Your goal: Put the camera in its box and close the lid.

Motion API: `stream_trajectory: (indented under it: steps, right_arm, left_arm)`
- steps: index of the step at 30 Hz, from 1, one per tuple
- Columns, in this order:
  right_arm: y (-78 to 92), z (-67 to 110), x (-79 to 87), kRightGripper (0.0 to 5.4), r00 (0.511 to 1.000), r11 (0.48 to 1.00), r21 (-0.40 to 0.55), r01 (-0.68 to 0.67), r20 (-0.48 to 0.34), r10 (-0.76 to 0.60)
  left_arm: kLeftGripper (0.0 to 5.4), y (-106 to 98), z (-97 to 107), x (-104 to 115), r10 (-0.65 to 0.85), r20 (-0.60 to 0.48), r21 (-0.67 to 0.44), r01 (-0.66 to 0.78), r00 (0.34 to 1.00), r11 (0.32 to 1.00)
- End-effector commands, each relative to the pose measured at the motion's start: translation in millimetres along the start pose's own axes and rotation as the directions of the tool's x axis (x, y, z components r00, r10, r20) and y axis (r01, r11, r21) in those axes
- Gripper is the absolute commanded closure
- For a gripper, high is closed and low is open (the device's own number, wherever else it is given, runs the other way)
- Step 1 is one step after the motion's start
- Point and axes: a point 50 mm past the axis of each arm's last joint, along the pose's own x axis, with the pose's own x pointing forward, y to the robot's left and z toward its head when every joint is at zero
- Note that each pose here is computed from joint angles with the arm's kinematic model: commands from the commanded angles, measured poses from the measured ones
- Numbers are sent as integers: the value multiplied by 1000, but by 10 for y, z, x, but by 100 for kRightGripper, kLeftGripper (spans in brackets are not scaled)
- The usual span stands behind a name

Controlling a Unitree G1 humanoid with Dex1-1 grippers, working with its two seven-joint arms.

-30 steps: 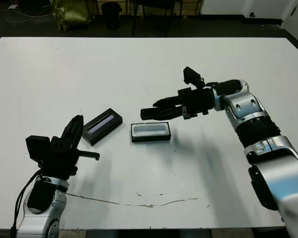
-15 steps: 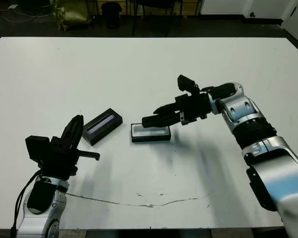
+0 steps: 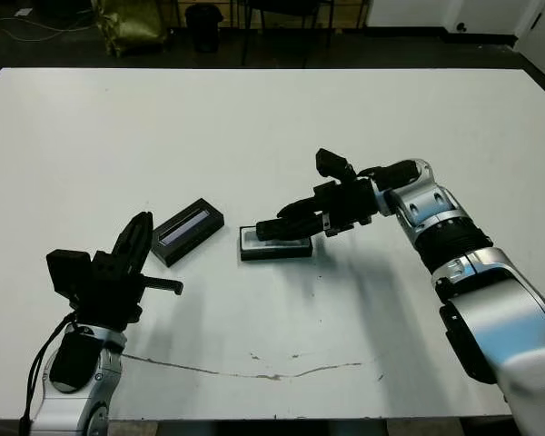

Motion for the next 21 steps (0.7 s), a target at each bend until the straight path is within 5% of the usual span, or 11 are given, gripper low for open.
stream_trajectory:
  steps: [1,21]
  right_arm:
    - [-4,3,27,454,1000,1000,20,-2,-16,3]
    - [23,-15,100,454,999,1000,-7,-24,-31,24]
  left_arm:
    - [540,23,-59,-25,4,-33,7,-4,999,1000]
    - [540,17,-70,-25,1,-32,-11,-2,999,1000]
